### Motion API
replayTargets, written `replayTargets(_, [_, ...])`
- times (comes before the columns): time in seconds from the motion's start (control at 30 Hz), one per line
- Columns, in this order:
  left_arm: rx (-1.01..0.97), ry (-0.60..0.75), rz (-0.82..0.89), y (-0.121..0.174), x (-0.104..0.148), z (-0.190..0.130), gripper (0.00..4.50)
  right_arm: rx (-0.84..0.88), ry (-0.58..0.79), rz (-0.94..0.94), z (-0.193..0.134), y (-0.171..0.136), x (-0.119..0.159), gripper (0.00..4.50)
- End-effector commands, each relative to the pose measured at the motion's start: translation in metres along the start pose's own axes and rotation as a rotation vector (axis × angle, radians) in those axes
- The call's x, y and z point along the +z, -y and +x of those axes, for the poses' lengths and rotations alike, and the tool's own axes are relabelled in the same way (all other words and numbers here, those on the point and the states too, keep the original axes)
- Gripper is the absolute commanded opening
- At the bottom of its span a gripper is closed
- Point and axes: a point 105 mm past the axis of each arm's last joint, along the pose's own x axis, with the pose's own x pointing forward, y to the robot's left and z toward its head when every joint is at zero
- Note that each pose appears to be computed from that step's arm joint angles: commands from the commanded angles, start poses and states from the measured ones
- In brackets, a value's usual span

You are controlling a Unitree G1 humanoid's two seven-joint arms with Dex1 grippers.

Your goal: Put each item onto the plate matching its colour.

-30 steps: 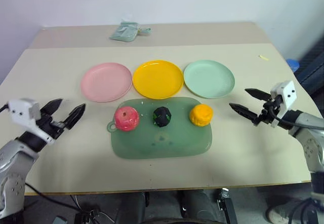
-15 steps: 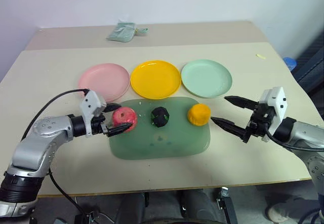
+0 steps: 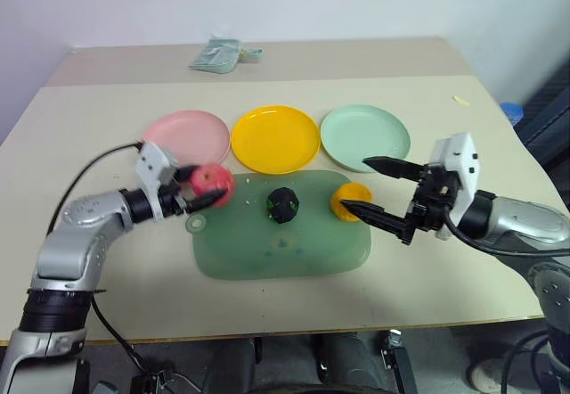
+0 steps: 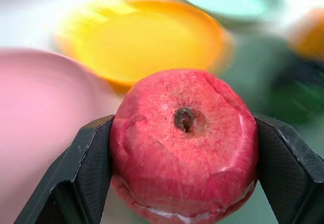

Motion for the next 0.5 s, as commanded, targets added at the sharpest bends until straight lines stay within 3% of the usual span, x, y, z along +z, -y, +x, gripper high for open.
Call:
replayTargets(0.03, [0.215, 0.025, 0.033, -0.041, 0.018, 0.001, 3.42, 0.053, 0.053, -0.017, 0.014, -0.011, 0.006, 4.5])
replayTargets(0.27, [0.354, -0.101, -0.023, -0.07, -0.007, 0.026, 3.42, 0.036, 0.079, -0.013, 0.028, -0.009, -0.003, 4.5])
replayTargets(0.33, [0.371, -0.1, -0.047, -0.075, -0.009, 0.029, 4.36, 0.029, 0.078, -0.015, 0.031, -0.009, -0.006, 4.5])
replayTargets(0.5, [0.389, -0.039, -0.035, -0.081, 0.002, 0.023, 4.47, -0.007, 0.048, -0.023, 0.039, -0.006, -0.015, 4.5])
